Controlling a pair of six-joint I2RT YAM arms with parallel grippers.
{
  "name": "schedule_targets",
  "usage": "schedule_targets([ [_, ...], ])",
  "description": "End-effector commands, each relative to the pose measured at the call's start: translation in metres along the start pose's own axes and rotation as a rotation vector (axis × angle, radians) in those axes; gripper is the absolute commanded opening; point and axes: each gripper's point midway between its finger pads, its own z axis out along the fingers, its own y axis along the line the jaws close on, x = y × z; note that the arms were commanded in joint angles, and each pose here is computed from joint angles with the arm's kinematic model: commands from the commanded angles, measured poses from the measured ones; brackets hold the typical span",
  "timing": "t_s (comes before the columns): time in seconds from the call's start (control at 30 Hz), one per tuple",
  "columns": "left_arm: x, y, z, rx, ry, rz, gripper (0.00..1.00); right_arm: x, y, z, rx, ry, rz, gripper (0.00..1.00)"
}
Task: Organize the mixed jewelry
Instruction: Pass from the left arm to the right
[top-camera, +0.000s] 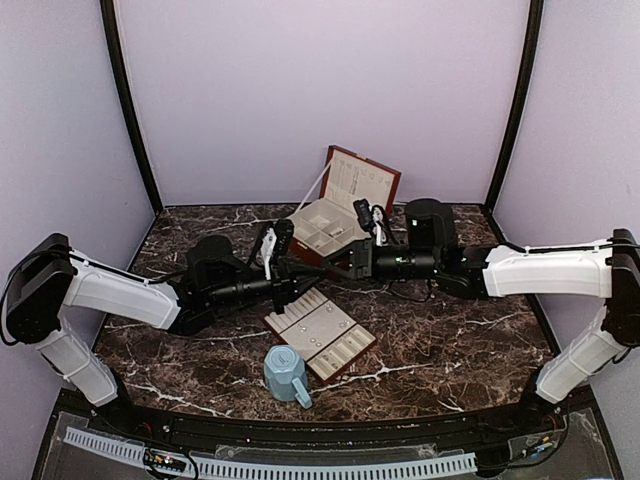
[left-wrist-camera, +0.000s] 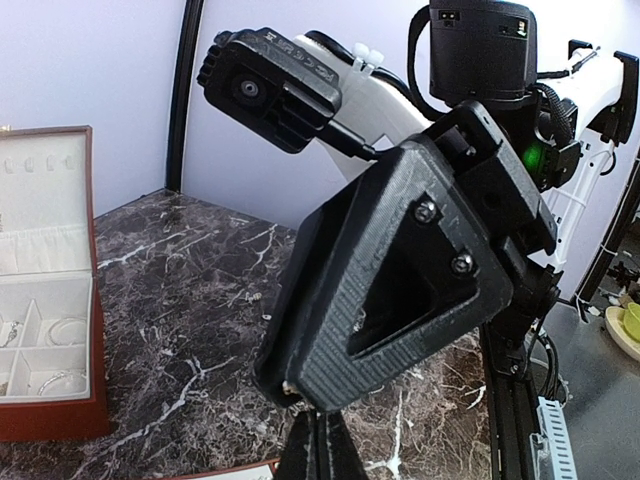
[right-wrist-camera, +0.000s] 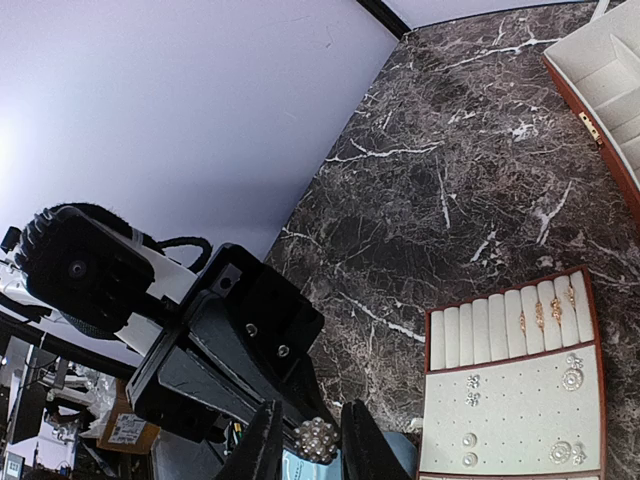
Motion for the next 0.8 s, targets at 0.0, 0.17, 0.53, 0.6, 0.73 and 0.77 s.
schedule_targets([
  [0.0, -0.012, -0.004, -0.003, -0.001, -0.021, 0.019, 0.0, -0.009, 0.009, 0.003, -0.01, -0.021, -0.039, 0.2],
  [0.17, -0.011, -0.004, -0.002, -0.001, -0.018, 0.017, 0.0, -0.01, 0.008, 0.001, 0.004, -0.031, -0.047, 0.18],
  [0.53, -0.003, -0.002, 0.0, -0.002, 0.003, 0.006, 0.0, -0.018, 0.008, -0.008, 0.037, -0.081, -0.071, 0.15],
  [0.6, -0.001, -0.002, 0.001, 0.0, 0.009, 0.003, 0.0, -0.02, 0.009, -0.01, 0.037, -0.088, -0.073, 0.14],
  [0.73, 0.002, -0.001, 0.003, 0.004, 0.016, 0.0, 0.0, -0.022, 0.011, -0.012, 0.038, -0.102, -0.076, 0.13],
  [0.77, 0.003, -0.001, 0.004, 0.003, 0.019, -0.001, 0.0, -0.023, 0.012, -0.013, 0.037, -0.106, -0.077, 0.13],
])
